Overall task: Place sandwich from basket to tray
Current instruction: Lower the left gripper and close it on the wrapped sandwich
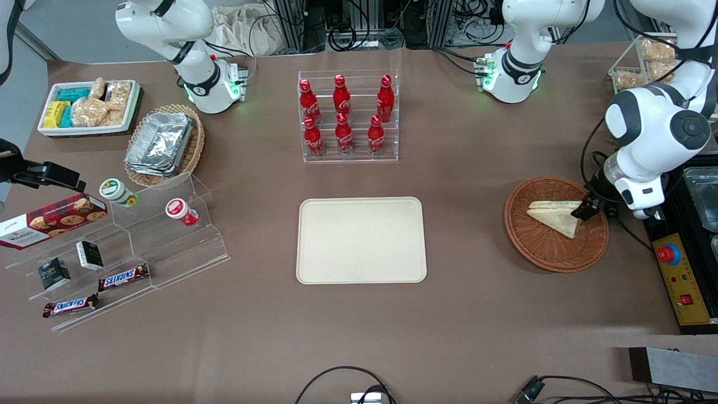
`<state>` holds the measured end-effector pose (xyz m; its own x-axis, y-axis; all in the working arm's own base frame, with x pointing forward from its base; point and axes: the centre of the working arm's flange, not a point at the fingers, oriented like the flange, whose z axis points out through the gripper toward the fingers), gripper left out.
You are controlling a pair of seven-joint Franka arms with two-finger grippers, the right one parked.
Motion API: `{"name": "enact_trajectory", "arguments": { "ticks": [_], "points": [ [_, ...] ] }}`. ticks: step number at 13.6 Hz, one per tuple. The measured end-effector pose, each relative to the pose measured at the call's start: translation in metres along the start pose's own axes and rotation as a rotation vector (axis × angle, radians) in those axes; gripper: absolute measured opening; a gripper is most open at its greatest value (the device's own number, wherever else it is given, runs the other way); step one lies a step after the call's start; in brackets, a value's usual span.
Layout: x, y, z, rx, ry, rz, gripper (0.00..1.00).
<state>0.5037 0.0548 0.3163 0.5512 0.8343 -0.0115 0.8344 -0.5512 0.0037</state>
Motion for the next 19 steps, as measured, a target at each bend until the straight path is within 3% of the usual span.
{"name": "enact_trajectory", "arguments": {
  "ticks": [9, 19],
  "points": [
    [0.002, 0.001, 0.033, -0.005, 0.019, -0.001, 1.00],
    [0.004, 0.001, 0.065, -0.001, 0.014, -0.020, 1.00]
  ]
}}
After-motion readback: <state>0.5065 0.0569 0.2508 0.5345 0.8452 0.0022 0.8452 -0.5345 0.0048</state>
